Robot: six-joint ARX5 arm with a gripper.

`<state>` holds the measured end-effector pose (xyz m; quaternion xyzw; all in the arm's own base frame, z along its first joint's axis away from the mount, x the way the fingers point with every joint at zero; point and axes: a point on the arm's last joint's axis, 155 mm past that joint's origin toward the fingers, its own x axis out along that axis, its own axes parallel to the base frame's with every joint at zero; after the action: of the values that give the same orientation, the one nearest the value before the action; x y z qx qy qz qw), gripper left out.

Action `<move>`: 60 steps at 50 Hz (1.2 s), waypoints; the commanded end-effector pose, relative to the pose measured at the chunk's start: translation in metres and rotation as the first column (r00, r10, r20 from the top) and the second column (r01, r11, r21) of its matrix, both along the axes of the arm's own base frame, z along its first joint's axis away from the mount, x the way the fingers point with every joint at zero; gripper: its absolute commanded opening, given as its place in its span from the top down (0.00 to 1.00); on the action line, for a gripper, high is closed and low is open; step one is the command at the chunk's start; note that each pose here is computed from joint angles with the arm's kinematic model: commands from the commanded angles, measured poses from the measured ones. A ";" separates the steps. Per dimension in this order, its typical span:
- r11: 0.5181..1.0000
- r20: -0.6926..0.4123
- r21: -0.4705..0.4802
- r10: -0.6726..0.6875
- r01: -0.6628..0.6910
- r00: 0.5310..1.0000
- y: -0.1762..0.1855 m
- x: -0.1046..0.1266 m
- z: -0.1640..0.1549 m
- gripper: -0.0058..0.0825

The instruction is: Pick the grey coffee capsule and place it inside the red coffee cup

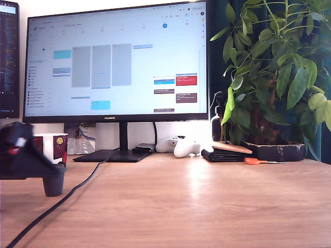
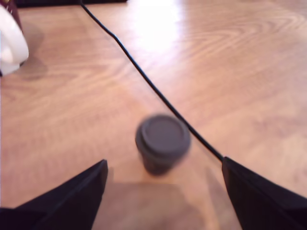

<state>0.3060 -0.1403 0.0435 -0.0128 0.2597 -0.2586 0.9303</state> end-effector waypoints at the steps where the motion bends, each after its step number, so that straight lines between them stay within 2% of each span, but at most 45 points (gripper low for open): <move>1: 1.000 -0.015 0.009 -0.011 0.011 1.000 -0.003 0.004 -0.006 0.14; 7: 1.000 -0.046 0.017 -0.011 0.012 0.999 -0.006 0.012 -0.014 0.15; 12: 1.000 -0.059 0.013 -0.023 0.024 0.998 -0.009 0.014 -0.018 0.26; 16: 1.000 -0.057 0.013 -0.025 0.026 0.998 -0.009 0.015 -0.017 0.41; 23: 1.000 -0.056 0.012 -0.026 0.027 0.998 -0.010 0.015 -0.017 0.75; 27: 1.000 -0.054 0.010 -0.029 0.030 0.998 -0.010 0.014 -0.016 0.86; 35: 0.999 -0.020 0.010 -0.035 0.035 0.999 -0.012 0.018 -0.010 0.87; 43: 0.999 0.073 -0.015 -0.032 0.034 0.997 -0.015 0.033 0.013 0.87; 52: 0.999 0.201 -0.024 -0.031 0.037 0.979 -0.020 0.058 0.052 0.87; 60: 1.000 0.289 -0.023 0.025 -0.019 0.957 -0.006 0.090 0.088 0.87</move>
<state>0.3871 -0.1549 0.1234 0.0079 0.1292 -0.2620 0.9563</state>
